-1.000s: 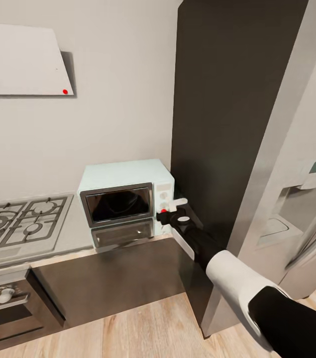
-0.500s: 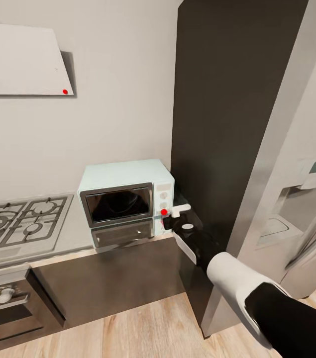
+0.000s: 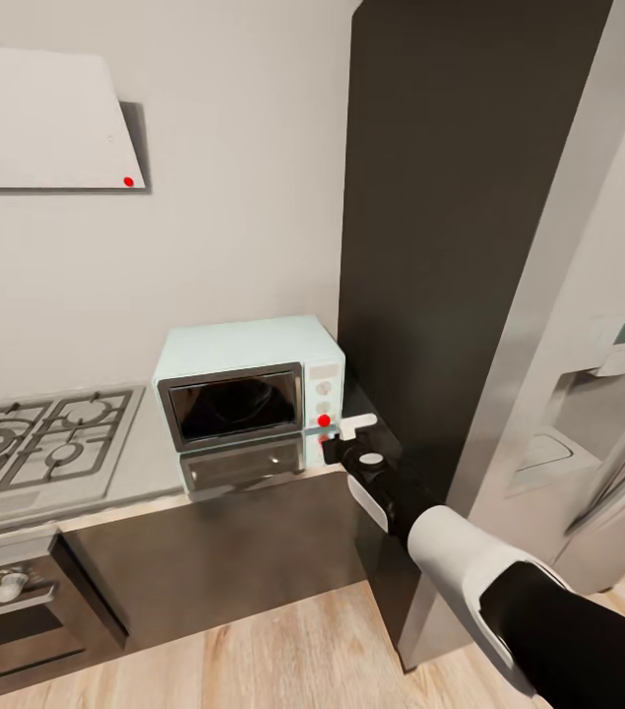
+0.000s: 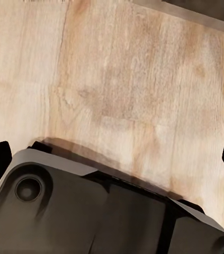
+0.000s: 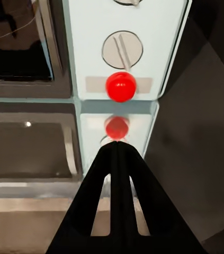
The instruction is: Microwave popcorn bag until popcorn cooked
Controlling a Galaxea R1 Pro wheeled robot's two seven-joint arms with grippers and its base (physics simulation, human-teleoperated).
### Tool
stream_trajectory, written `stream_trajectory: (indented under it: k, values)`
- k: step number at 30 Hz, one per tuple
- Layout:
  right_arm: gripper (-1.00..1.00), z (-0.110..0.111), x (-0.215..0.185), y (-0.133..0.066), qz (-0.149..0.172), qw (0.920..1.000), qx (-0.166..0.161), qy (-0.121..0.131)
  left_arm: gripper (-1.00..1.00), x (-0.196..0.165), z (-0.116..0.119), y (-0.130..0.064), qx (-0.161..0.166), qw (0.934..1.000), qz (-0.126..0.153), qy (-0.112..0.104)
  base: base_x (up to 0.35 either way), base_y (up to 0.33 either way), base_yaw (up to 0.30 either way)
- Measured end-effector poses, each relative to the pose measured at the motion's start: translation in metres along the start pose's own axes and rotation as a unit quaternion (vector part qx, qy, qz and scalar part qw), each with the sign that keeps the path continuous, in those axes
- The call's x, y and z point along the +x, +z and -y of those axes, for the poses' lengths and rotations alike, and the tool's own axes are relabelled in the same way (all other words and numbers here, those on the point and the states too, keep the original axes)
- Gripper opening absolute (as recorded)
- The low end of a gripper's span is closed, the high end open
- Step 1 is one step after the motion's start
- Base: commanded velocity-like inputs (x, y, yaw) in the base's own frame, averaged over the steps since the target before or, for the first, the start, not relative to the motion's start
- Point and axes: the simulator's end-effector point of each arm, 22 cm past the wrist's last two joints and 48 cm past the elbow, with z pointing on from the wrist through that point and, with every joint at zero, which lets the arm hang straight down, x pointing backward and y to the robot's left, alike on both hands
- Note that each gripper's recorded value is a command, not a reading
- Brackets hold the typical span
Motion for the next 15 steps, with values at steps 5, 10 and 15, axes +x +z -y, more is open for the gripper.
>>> stream_trajectory:
  k: [5,10,15]
  values:
    - [-1.00,0.009,0.021,0.001,-0.010,0.9999,0.010,0.000,1.00,-0.009,0.006,0.005,0.004,1.0000,0.005,-0.002,0.176,0.000,0.000]
    - [-1.00,0.012,0.025,0.001,-0.012,0.9998,0.013,-0.001,1.00,-0.005,0.008,0.005,0.005,1.0000,0.001,-0.003,0.018,0.000,0.000]
    - [-1.00,0.011,0.026,0.001,-0.012,0.9999,0.011,-0.001,1.00,-0.005,0.008,0.005,0.005,1.0000,0.001,-0.003,0.066,0.001,0.000]
